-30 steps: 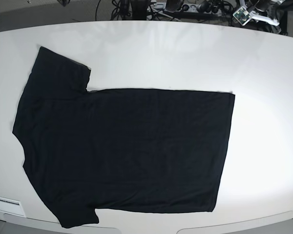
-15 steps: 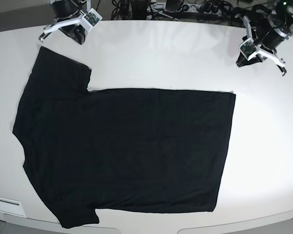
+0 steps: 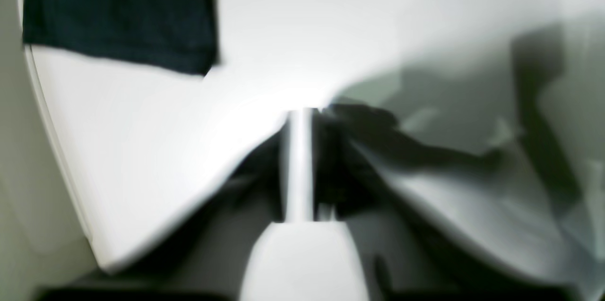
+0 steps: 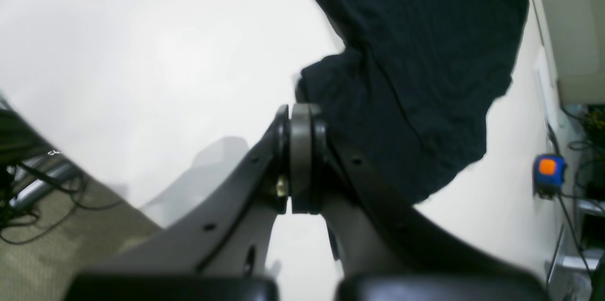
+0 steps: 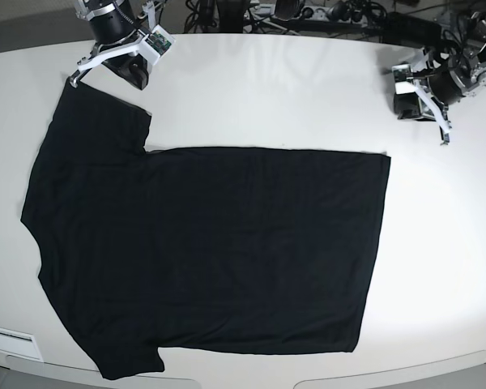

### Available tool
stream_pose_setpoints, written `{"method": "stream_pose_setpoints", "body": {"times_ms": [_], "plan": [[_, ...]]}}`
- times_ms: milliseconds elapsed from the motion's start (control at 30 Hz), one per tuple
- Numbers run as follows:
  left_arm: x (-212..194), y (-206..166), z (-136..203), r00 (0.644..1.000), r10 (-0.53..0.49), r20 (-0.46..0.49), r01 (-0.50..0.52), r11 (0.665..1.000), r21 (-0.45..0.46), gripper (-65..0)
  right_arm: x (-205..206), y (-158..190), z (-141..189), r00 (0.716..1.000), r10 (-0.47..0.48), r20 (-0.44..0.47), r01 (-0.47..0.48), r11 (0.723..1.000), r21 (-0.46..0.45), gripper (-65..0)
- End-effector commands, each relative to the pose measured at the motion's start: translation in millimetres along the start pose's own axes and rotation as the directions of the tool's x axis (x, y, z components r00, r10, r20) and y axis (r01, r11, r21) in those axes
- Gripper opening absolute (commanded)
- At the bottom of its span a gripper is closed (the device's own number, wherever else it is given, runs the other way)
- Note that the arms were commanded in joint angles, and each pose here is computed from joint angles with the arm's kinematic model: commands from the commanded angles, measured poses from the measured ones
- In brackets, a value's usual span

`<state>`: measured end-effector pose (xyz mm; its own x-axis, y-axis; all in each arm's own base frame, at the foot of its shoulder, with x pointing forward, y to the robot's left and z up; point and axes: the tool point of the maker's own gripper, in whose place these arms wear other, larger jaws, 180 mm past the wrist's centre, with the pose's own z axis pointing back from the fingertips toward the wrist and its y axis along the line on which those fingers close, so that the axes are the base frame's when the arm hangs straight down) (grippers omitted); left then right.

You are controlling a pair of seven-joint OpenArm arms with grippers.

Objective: Fold the T-shirt properly
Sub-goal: 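Move both grippers down to the shirt's shoulder corners and grasp them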

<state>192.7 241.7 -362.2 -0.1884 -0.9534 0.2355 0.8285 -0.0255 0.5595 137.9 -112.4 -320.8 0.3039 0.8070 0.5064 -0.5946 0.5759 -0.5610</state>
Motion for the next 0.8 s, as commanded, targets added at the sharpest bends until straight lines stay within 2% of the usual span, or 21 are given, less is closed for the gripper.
{"method": "stream_pose_setpoints", "body": {"times_ms": [0,67,100,300,533,767], "plan": [[-2.3,10.5,0.3,1.0,-0.025,-0.003,0.025,1.0,0.005,-40.8,1.9,-5.2,1.7,1.0,0.01,0.015,-0.01,1.0,-0.018,-65.0],[0.4,10.6,-4.7,0.999,-0.032,0.008,0.032,0.999,-0.005,-26.7,-0.7,-8.4,0.8,1.0,0.013,0.007,-0.012,1.0,-0.028,-65.0],[1.8,11.2,-7.1,0.999,-0.036,0.013,0.036,0.999,-0.007,-24.9,-1.5,-10.9,0.5,1.0,0.013,0.005,-0.013,0.999,-0.036,-65.0],[6.1,14.4,-24.5,0.997,-0.064,0.034,0.065,0.998,-0.028,-24.9,-9.8,-20.3,-2.9,0.998,-0.058,-0.014,0.058,0.998,-0.03,-65.0],[-12.4,4.6,-45.7,0.99,-0.143,-0.004,0.142,0.985,-0.097,-24.9,-12.8,-24.9,-4.5,0.997,-0.079,-0.017,0.079,0.997,-0.025,-65.0],[-16.9,-4.2,-66.7,0.986,-0.165,-0.005,0.162,0.976,-0.148,-24.9,-10.7,-20.9,-5.2,0.994,-0.11,-0.009,0.11,0.994,-0.011,-65.0]]}}
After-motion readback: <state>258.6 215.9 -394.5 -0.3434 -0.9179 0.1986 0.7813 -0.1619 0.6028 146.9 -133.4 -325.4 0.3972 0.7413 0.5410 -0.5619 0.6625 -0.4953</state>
